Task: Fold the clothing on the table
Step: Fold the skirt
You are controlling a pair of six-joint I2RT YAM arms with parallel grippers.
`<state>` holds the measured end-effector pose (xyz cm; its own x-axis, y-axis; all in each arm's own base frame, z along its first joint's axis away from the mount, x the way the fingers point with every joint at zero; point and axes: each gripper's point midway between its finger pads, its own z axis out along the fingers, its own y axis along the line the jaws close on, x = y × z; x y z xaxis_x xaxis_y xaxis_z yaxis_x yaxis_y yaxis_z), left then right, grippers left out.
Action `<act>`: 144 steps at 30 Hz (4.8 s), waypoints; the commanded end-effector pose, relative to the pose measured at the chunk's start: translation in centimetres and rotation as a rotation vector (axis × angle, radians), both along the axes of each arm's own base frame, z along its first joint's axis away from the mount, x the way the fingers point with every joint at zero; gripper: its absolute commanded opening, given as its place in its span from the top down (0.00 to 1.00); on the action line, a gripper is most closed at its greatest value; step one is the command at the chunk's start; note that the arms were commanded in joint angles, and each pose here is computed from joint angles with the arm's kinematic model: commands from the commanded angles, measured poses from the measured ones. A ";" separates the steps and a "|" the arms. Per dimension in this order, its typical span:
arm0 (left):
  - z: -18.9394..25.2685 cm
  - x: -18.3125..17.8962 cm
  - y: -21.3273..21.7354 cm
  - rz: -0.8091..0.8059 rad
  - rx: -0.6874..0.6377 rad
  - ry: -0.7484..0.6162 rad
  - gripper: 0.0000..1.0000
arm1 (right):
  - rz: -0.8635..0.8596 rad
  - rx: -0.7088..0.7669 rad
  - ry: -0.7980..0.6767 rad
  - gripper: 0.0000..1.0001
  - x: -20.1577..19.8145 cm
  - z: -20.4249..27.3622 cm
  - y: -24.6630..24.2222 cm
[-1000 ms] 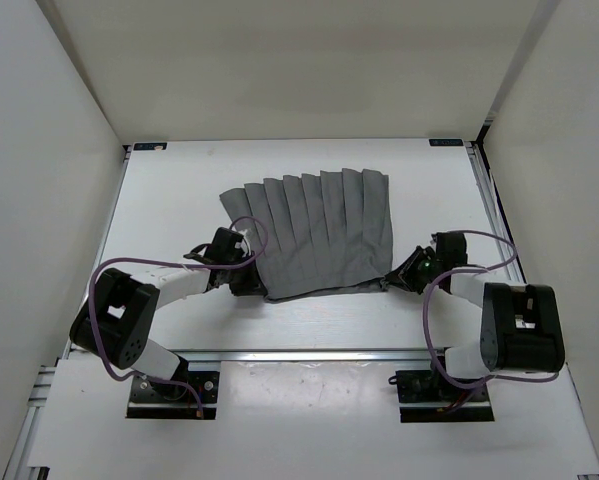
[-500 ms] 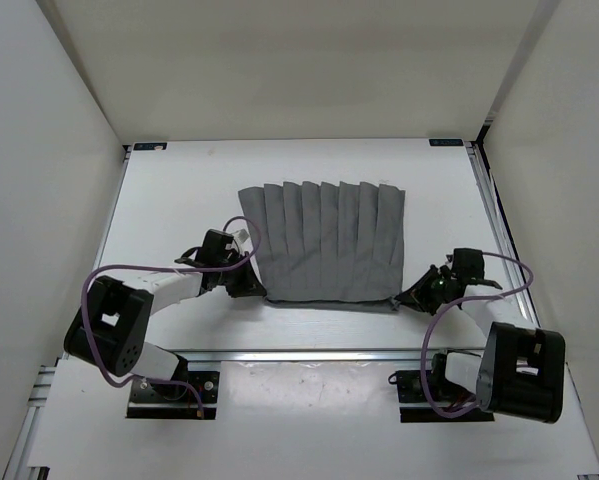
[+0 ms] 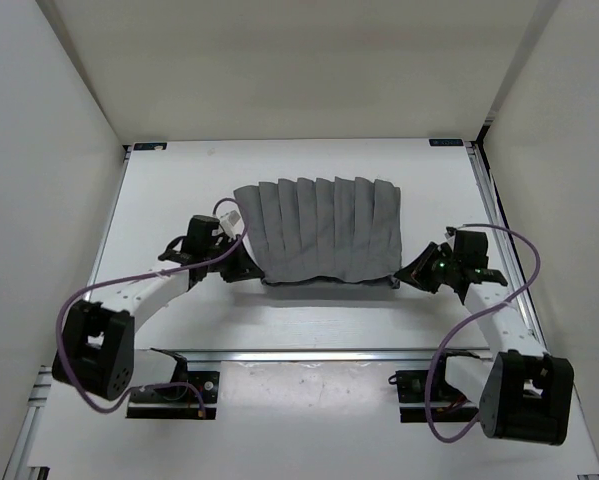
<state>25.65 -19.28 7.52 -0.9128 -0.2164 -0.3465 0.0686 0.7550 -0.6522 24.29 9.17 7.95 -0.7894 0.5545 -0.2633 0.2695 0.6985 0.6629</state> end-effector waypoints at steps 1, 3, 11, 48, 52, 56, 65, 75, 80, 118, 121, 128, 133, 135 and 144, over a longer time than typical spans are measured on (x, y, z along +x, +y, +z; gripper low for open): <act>3.7 -1.5 -0.2 -0.047 -0.059 -0.061 1.00 | 0.056 -0.049 -0.035 1.00 -1.4 1.1 0.1; 3.8 -3.3 0.2 -0.062 -0.052 -0.058 1.00 | 0.092 -0.072 0.014 1.00 -4.1 0.6 0.6; 11.3 -5.1 4.9 0.162 -0.033 -0.268 1.00 | 0.113 -0.116 -0.042 1.00 -10.6 6.0 2.2; 8.0 1.4 2.1 0.047 0.139 -0.193 1.00 | 0.213 -0.033 0.185 1.00 -13.6 6.8 5.0; 7.3 -1.8 4.3 0.111 0.134 -0.141 1.00 | 0.214 -0.058 0.215 1.00 -13.1 6.1 4.4; 8.1 -2.8 5.4 0.160 0.138 -0.156 1.00 | 0.154 -0.043 0.154 1.00 -11.0 7.5 3.2; 9.9 -5.1 6.5 0.197 0.108 -0.172 1.00 | 0.176 -0.060 0.186 1.00 -12.4 8.1 3.8; 10.5 -2.7 6.9 0.240 0.135 -0.195 1.00 | 0.171 -0.073 0.069 1.00 -9.2 10.0 5.0; 9.7 0.7 8.1 0.262 0.252 -0.213 1.00 | 0.148 -0.019 -0.027 1.00 -3.7 8.4 5.0; 7.6 6.8 -0.6 0.112 0.033 -0.190 1.00 | 0.080 -0.368 -0.292 0.29 7.8 5.9 -0.7; 5.2 4.5 -1.3 0.091 0.013 -0.129 1.00 | 0.055 -0.319 -0.206 0.29 5.2 4.0 -2.4; -1.5 4.8 1.1 0.157 0.107 -0.049 1.00 | -0.044 -0.265 -0.142 0.27 3.1 0.6 -4.8; -4.7 3.9 1.6 0.133 0.195 -0.003 1.00 | -0.039 -0.112 -0.126 0.27 3.4 -1.2 -3.5; -4.8 3.7 1.7 0.143 0.195 -0.003 1.00 | -0.027 -0.058 -0.108 0.26 3.2 -2.3 -2.5; -4.8 3.4 2.5 0.147 0.207 -0.013 1.00 | 0.023 0.165 -0.111 0.27 3.3 -3.2 1.0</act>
<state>28.57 -17.16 1.93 -0.8908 -0.2787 -0.3590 -0.0733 0.8677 -0.4916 26.85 8.51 3.52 -0.7719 0.5825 -0.2547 0.2533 0.6493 0.7171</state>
